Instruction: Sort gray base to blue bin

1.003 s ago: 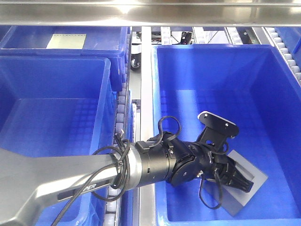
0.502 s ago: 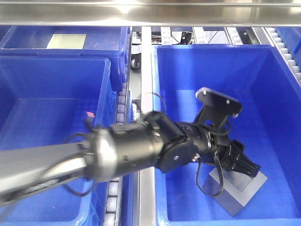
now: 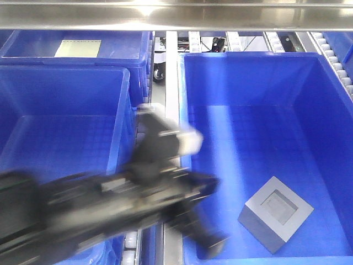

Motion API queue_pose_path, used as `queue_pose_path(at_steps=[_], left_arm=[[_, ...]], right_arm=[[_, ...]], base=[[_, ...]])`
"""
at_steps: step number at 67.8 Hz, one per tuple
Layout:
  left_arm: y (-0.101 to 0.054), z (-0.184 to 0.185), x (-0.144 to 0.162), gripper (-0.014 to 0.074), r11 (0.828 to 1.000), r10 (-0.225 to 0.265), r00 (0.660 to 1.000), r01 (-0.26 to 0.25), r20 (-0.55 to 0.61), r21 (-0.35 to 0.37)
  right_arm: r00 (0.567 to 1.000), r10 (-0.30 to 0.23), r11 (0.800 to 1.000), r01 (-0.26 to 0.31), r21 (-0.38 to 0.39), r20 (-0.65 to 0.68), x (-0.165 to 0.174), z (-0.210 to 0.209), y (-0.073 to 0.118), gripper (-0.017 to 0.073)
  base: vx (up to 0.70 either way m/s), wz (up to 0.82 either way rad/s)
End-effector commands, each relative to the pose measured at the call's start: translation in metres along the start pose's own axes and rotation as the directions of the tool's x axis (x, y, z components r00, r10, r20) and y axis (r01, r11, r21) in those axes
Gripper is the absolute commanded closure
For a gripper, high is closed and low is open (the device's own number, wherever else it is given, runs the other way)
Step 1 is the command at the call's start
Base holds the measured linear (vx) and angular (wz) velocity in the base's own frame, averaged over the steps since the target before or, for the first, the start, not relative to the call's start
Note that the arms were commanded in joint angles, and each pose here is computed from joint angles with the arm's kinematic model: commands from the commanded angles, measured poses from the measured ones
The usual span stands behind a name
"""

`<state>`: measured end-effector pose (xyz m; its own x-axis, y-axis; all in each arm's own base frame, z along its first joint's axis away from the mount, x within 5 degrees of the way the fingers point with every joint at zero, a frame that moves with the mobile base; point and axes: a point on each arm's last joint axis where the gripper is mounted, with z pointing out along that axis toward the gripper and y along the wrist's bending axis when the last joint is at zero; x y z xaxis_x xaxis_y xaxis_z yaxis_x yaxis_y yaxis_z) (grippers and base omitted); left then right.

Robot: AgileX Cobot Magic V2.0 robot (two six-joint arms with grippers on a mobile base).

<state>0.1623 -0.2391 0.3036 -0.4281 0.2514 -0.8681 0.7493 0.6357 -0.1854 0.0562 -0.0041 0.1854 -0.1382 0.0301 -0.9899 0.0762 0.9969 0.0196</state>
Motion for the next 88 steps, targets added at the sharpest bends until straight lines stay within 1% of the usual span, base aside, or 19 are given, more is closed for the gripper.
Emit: queue_pose_path(at_steps=[1, 4, 12, 21, 28, 38, 41, 51, 57, 88], left_arm=[[-0.003, -0.042, -0.007, 0.0601, 0.999, -0.012, 0.987, 0.004, 0.160, 0.047], [-0.001, -0.059, 0.000, 0.0601, 0.999, -0.013, 0.983, 0.003, 0.184, 0.052], [0.004, -0.090, 0.022, 0.0601, 0.998, -0.013, 0.975, 0.000, 0.221, 0.060], [0.010, -0.123, 0.045, 0.0601, 0.997, -0.016, 0.958, -0.005, 0.287, 0.075], [0.015, -0.148, 0.064, 0.0601, 0.996, -0.022, 0.935, -0.010, 0.354, 0.090], [0.020, -0.177, 0.086, 0.0601, 0.994, -0.034, 0.890, -0.019, 0.454, 0.112], [0.022, -0.182, 0.092, 0.0601, 0.993, -0.035, 0.886, -0.019, 0.462, 0.112], [0.025, -0.193, 0.103, 0.0601, 0.994, -0.036, 0.890, -0.014, 0.455, 0.106], [0.025, -0.194, 0.103, 0.0601, 0.994, -0.037, 0.885, -0.015, 0.465, 0.108], [0.025, -0.194, 0.103, 0.0601, 0.994, -0.039, 0.886, -0.013, 0.462, 0.109]], right_arm=[[0.999, -0.019, 1.000, 0.019, 0.006, 0.037, -0.004, 0.001, 0.000, 0.0564], [0.999, -0.019, 1.000, 0.019, 0.006, 0.037, -0.004, 0.001, 0.000, 0.0564], [0.999, -0.019, 1.000, 0.019, 0.006, 0.037, -0.004, 0.001, 0.000, 0.0564], [0.999, -0.019, 1.000, 0.019, 0.006, 0.037, -0.004, 0.001, 0.000, 0.0564], [0.999, -0.019, 1.000, 0.019, 0.006, 0.037, -0.004, 0.001, 0.000, 0.0564], [0.999, -0.019, 1.000, 0.019, 0.006, 0.037, -0.004, 0.001, 0.000, 0.0564], [0.999, -0.019, 1.000, 0.019, 0.006, 0.037, -0.004, 0.001, 0.000, 0.0564], [0.999, -0.019, 1.000, 0.019, 0.006, 0.037, -0.004, 0.001, 0.000, 0.0564], [0.999, -0.019, 1.000, 0.019, 0.006, 0.037, -0.004, 0.001, 0.000, 0.0564], [0.999, -0.019, 1.000, 0.019, 0.006, 0.037, -0.004, 0.001, 0.000, 0.0564]], base=[[0.00, 0.00], [0.00, 0.00], [0.00, 0.00], [0.00, 0.00], [0.00, 0.00], [0.00, 0.00], [0.00, 0.00], [0.00, 0.00], [0.00, 0.00], [0.00, 0.00]])
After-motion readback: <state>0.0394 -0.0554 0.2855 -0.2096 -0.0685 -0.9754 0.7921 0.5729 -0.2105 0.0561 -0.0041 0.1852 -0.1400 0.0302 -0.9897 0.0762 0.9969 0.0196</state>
